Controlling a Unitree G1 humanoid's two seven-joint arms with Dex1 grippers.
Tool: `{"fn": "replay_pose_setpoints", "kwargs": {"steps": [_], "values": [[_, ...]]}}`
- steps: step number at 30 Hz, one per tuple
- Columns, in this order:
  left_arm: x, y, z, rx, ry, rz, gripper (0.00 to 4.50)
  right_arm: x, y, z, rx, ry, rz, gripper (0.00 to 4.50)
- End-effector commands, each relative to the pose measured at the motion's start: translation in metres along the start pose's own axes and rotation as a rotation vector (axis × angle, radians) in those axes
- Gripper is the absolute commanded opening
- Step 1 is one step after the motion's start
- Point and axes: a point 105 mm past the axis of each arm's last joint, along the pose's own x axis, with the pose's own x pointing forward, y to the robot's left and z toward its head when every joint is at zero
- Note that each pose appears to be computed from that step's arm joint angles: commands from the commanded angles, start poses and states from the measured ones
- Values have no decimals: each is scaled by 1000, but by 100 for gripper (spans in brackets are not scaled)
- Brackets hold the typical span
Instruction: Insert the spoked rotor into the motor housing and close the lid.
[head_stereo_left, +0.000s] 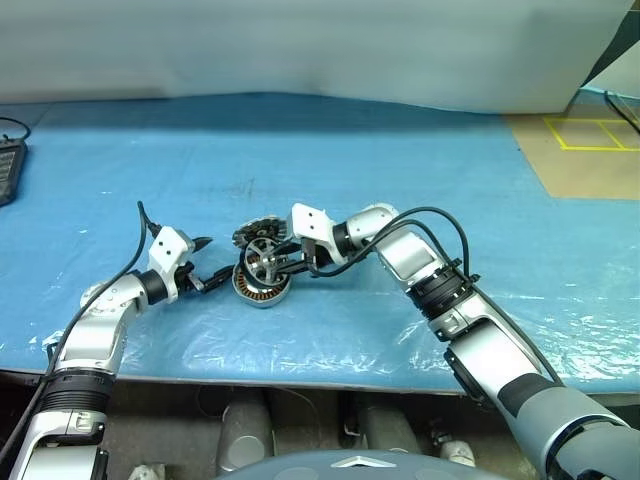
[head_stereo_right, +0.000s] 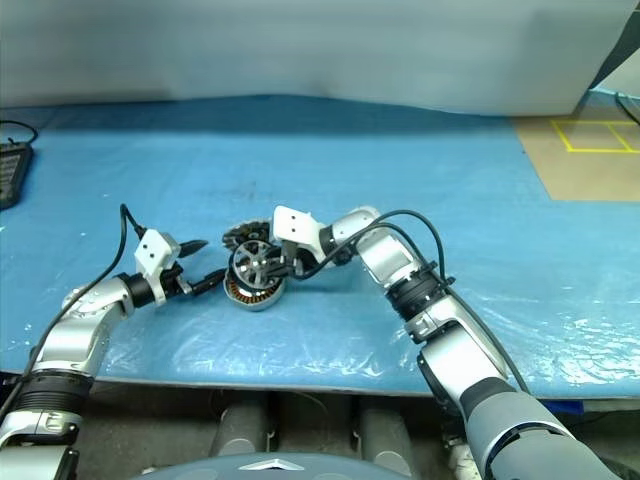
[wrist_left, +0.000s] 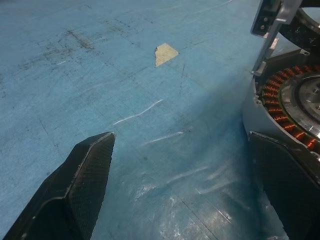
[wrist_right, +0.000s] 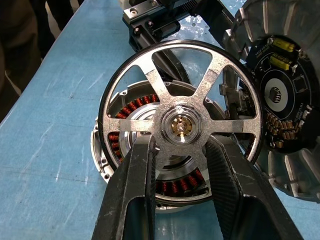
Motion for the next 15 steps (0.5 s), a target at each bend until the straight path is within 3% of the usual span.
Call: {"fn": "replay_pose_setpoints", "kwargs": {"steps": [1, 15], "values": [[-6, 6, 12, 30, -31, 21, 450, -3, -1, 5, -35, 0, 0, 112], [-3, 6, 10, 30, -30, 22, 450, -3, 9, 3, -57, 26, 42, 112]]}}
